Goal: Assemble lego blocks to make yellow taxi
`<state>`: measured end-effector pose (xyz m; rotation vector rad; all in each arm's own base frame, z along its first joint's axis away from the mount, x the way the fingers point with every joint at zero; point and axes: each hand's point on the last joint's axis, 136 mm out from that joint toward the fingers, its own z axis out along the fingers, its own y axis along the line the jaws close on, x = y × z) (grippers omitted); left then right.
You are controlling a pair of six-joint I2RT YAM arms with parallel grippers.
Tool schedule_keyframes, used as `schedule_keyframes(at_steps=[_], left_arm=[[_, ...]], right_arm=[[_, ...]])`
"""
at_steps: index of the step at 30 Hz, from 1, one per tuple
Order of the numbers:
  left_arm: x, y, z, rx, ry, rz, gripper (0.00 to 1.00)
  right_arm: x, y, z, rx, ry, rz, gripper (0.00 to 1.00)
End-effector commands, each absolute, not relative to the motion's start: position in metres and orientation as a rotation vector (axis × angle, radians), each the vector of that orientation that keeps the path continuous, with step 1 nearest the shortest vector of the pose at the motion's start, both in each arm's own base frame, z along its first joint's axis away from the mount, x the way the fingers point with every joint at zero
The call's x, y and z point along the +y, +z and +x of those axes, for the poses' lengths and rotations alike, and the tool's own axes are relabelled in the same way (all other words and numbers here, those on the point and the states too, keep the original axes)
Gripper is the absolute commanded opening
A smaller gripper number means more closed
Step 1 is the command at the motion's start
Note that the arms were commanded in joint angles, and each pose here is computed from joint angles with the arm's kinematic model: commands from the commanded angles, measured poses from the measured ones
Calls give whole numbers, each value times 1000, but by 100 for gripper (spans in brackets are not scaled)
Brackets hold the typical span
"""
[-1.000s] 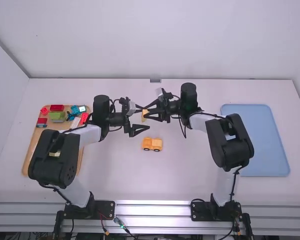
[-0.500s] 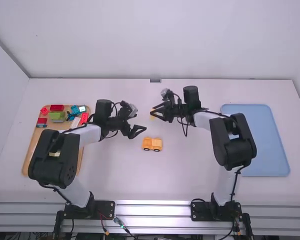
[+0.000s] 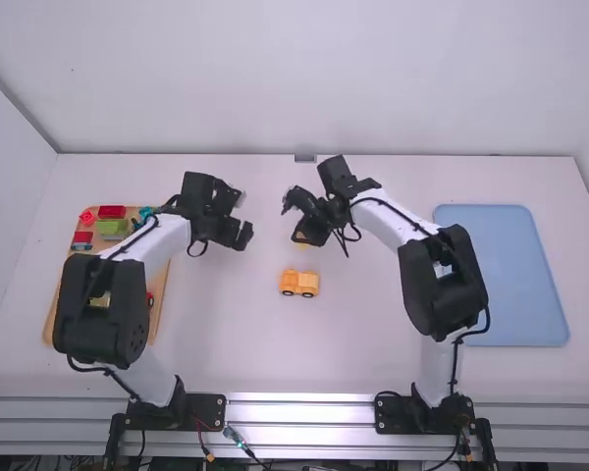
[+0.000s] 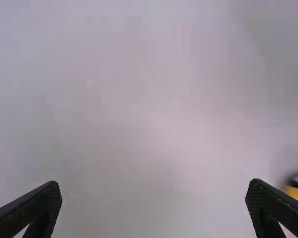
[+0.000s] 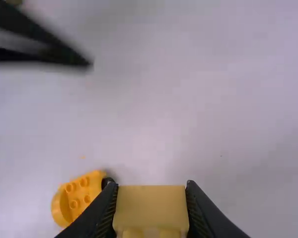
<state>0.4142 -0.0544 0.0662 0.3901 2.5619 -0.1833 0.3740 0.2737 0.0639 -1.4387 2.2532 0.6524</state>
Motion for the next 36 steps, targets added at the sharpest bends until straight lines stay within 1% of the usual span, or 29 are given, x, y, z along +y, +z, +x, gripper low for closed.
schedule_keyframes(at_steps=[1, 4, 5, 8, 11, 14, 18, 20, 25, 29, 36], left_arm=[[11, 83, 426, 2570, 64, -39, 99], [42, 84, 424, 2555, 76, -262, 99], [57, 82, 421, 2548, 66, -362, 99], [92, 76, 410, 2528, 17, -569, 99], [120, 70, 398, 2502, -46, -716, 99], [136, 64, 390, 2487, -51, -774, 99], [142, 56, 386, 2470, -36, -786, 99], [141, 55, 386, 2467, -32, -780, 99], [140, 53, 392, 2416, -30, -752, 99], [145, 62, 391, 2370, -20, -742, 99], [146, 83, 392, 2324, -8, -709, 99]], right_arm=[[266, 58, 383, 2229, 409, -1557, 4], [274, 55, 371, 2171, 383, -1670, 5], [279, 55, 367, 2146, 383, -1705, 0], [292, 54, 362, 2106, 321, -1752, 0], [315, 56, 352, 2006, 285, -1833, 0], [335, 62, 342, 1920, 291, -1897, 0], [354, 66, 328, 1839, 296, -1979, 0], [357, 63, 326, 1832, 298, -1992, 0], [368, 41, 314, 1864, 337, -2106, 0], [372, 30, 304, 1865, 353, -2203, 0], [385, 21, 289, 1832, 400, -2252, 0]])
